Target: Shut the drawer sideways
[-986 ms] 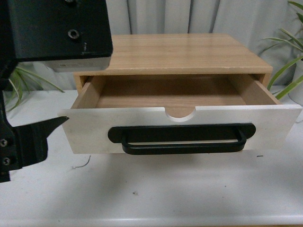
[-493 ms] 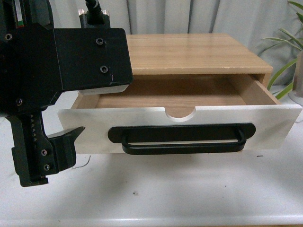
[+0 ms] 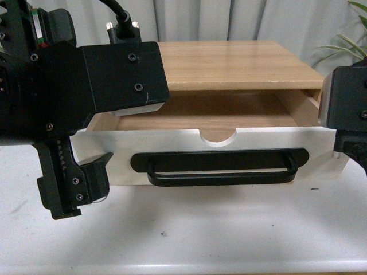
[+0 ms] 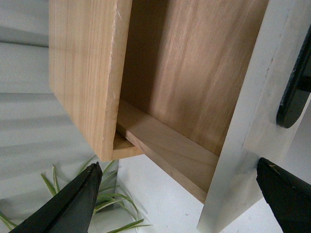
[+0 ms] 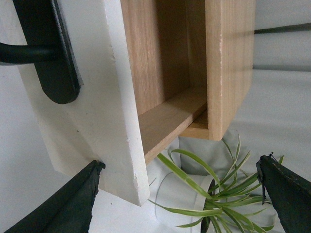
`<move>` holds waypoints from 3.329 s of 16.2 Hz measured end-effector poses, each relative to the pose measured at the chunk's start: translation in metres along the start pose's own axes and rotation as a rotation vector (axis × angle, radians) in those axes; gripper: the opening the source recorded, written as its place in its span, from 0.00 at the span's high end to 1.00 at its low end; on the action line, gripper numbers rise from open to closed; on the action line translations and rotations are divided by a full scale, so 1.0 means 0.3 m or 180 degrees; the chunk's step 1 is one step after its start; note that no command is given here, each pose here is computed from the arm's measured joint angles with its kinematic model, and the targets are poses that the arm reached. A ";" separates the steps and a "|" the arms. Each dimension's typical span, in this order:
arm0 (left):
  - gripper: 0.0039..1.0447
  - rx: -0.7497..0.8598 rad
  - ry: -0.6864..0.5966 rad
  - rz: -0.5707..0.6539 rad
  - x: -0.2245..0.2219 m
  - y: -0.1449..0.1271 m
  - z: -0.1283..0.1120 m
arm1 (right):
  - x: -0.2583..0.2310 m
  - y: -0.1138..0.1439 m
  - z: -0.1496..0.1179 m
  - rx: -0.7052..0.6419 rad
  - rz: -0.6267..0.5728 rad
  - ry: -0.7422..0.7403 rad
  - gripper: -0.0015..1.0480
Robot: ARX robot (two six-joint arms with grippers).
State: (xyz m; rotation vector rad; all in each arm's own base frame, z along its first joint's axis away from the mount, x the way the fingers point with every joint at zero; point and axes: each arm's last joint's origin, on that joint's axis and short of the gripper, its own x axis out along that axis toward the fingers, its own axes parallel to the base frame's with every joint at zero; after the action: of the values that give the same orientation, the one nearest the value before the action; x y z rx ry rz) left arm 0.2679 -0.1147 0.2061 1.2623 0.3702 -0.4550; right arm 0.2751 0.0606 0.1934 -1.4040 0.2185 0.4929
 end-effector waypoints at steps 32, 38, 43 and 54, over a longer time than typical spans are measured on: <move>0.06 -0.0413 0.0143 0.0658 0.276 0.060 0.057 | 0.263 -0.148 -0.030 0.0196 -0.0246 -0.0036 0.06; 0.06 -0.1352 -0.0280 0.0916 0.009 0.124 0.018 | -0.004 -0.152 -0.009 0.1425 -0.0602 -0.0699 0.06; 0.06 -0.3201 -0.0183 0.1324 -0.265 0.064 -0.188 | -0.326 -0.001 -0.073 0.4284 -0.0328 -0.1240 0.06; 0.54 -0.3989 -0.1185 0.1422 -0.430 -0.124 -0.369 | -0.523 0.186 -0.115 0.4579 -0.1512 -0.0678 0.43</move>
State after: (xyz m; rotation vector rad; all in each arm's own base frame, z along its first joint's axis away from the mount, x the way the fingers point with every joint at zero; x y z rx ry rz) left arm 0.1364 -0.0010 0.2113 0.0074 0.0021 -0.0095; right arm 0.1166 0.0002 0.2055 0.0315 0.0197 0.0027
